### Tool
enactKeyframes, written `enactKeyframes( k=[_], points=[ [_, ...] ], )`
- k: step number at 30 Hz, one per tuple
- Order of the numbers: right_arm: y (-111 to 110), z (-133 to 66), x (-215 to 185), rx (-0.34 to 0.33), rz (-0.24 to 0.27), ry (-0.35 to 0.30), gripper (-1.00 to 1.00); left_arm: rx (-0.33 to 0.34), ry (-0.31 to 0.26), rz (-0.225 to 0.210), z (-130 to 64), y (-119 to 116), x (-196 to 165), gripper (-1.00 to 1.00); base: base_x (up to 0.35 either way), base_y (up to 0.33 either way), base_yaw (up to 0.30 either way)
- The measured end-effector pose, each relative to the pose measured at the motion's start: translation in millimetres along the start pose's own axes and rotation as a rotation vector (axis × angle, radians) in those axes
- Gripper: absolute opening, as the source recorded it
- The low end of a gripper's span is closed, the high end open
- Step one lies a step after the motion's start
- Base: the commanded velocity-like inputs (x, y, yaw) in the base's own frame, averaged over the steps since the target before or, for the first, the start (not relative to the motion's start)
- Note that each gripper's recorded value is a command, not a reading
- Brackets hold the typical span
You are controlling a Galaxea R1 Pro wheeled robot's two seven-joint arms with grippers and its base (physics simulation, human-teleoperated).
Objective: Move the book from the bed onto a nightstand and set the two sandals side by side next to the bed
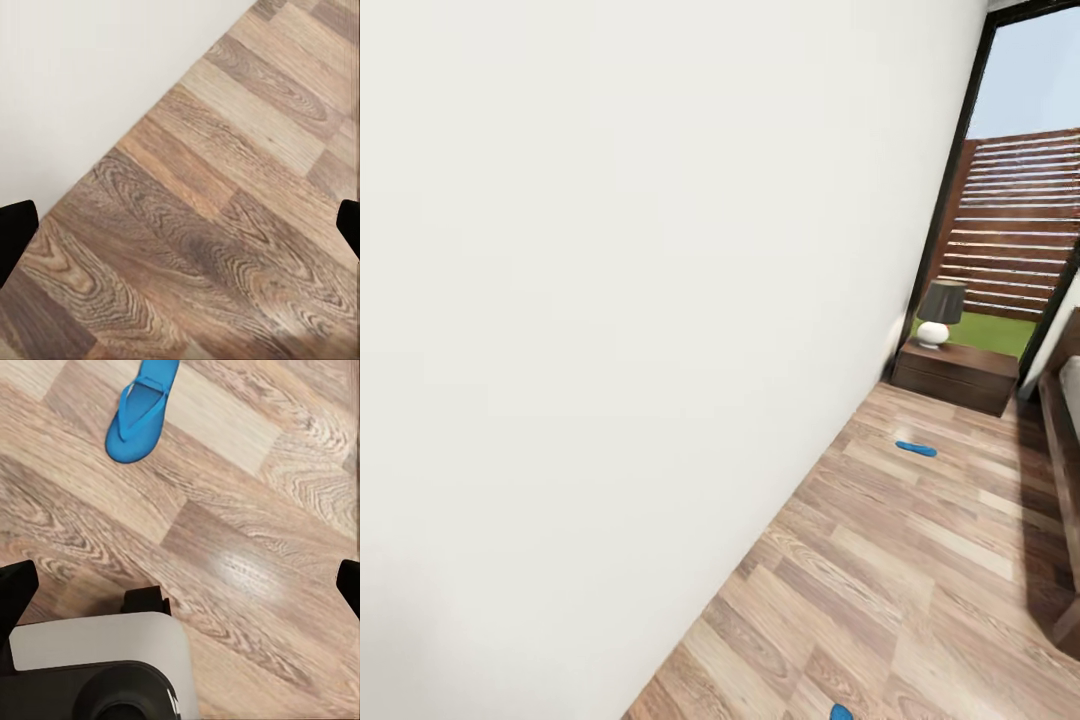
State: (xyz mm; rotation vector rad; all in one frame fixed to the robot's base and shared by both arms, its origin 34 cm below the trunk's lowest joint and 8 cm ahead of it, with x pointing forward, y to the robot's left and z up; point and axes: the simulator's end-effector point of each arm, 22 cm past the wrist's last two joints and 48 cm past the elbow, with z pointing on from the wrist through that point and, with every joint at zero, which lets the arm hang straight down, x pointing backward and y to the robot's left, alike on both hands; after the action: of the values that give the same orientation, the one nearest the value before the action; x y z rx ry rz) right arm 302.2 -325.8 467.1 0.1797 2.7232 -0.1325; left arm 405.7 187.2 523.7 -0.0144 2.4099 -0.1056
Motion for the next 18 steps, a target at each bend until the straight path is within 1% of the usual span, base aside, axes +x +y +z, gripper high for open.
enactKeyframes(
  k=[18],
  points=[
    [-0.1,0.0,-0.2,0.000,0.001,0.000,1.00,0.000,0.000,0.000,0.0,0.0,-0.1,1.00,0.000,0.000,-0.284]
  ],
)
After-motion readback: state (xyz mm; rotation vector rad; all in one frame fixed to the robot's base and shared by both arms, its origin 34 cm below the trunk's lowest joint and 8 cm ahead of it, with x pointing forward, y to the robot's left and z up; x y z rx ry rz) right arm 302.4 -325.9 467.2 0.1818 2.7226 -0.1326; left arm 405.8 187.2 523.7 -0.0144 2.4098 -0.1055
